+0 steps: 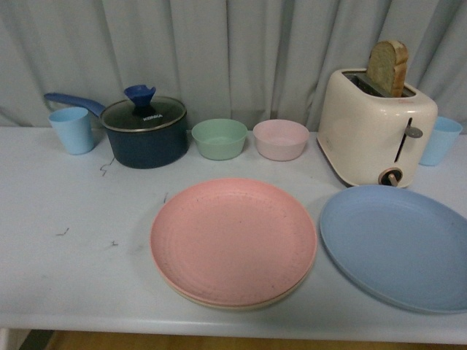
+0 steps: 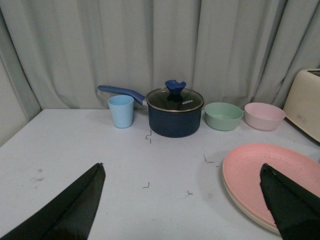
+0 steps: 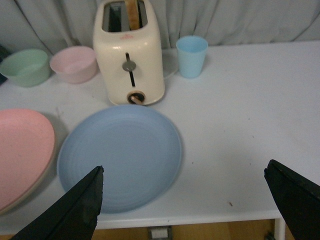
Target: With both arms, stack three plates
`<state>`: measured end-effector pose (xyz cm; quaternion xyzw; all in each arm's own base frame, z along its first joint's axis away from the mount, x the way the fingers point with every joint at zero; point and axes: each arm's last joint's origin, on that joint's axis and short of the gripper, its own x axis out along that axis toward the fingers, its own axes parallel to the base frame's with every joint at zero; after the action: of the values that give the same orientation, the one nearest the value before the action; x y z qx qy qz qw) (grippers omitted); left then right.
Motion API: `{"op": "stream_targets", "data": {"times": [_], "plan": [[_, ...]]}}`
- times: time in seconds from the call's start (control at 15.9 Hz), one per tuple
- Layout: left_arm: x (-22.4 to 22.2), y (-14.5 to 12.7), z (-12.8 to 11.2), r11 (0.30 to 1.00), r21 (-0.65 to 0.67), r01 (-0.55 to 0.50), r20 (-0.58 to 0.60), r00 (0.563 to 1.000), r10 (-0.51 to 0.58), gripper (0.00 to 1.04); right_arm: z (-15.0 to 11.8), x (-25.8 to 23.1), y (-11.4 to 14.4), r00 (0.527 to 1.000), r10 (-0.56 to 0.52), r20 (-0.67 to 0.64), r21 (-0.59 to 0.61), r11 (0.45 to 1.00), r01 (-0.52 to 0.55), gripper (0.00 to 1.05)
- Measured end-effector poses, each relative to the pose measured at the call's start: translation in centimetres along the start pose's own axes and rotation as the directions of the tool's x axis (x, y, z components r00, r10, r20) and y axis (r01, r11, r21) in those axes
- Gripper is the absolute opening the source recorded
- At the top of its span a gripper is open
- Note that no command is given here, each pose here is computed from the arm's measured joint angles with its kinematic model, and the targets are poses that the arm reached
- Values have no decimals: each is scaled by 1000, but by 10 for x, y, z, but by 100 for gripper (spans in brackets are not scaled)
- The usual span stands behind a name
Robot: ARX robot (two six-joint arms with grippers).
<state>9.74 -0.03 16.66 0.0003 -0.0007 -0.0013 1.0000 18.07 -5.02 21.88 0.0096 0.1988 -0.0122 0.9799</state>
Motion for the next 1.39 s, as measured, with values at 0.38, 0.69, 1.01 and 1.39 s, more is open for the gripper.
{"op": "stream_targets", "data": {"times": [0.38, 0.69, 1.01, 1.39], "plan": [[0, 0, 0, 1000, 0, 0, 0, 1000, 0, 98, 11, 113, -35, 960, 42, -277, 17, 999, -39, 98], [0, 0, 0, 1000, 0, 0, 0, 1000, 0, 98, -27, 192, -43, 910, 58, -411, 29, 998, -51, 98], [0, 0, 0, 1000, 0, 0, 0, 1000, 0, 98, -65, 230, -28, 878, 63, -475, 23, 998, -59, 98], [0, 0, 0, 1000, 0, 0, 0, 1000, 0, 98, -76, 241, -29, 872, 15, -488, 3, 1000, -16, 36]]}}
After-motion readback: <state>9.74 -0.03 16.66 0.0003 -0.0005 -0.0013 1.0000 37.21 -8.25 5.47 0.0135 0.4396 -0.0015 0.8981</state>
